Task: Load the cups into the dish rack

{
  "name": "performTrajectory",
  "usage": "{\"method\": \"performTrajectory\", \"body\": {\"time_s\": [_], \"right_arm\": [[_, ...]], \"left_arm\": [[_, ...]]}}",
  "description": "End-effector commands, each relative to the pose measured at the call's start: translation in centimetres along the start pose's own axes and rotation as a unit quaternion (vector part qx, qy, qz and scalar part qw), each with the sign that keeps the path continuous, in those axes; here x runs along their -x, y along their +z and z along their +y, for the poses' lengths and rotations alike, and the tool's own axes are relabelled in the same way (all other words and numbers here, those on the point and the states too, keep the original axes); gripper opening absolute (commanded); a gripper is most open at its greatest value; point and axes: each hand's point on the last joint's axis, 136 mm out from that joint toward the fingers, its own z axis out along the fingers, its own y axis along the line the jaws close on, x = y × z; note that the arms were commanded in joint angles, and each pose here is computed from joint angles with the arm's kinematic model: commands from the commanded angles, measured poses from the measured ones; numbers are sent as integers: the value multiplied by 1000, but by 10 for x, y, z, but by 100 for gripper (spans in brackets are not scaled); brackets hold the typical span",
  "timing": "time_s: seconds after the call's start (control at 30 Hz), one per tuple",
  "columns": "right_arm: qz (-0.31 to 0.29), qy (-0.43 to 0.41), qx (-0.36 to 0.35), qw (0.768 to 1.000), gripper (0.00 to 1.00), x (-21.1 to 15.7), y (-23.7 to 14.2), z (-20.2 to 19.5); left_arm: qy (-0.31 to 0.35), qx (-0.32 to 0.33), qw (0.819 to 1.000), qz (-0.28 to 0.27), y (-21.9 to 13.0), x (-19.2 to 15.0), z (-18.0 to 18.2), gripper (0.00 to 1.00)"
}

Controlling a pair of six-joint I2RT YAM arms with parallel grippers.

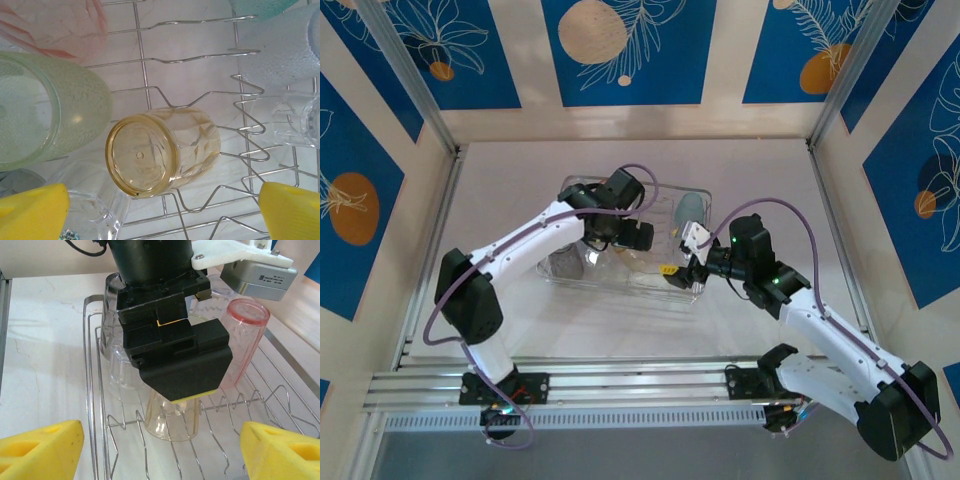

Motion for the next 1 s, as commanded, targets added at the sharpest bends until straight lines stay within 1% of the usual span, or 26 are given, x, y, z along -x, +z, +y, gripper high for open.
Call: {"method": "performTrajectory", "body": {"time_s": [0.0, 0.6, 0.97], "right_arm": [[2, 0, 3, 1000, 81, 0, -1, 2], [11, -13, 8, 1000, 82, -1, -1, 10], [17, -19, 8, 1000, 82, -2, 0, 13]], "left_arm": [[-9, 12, 1000, 25, 8, -6, 1, 97], [-25, 6, 998, 57, 42, -9, -8, 95], [-37, -27, 996, 75, 55, -12, -21, 90]]}}
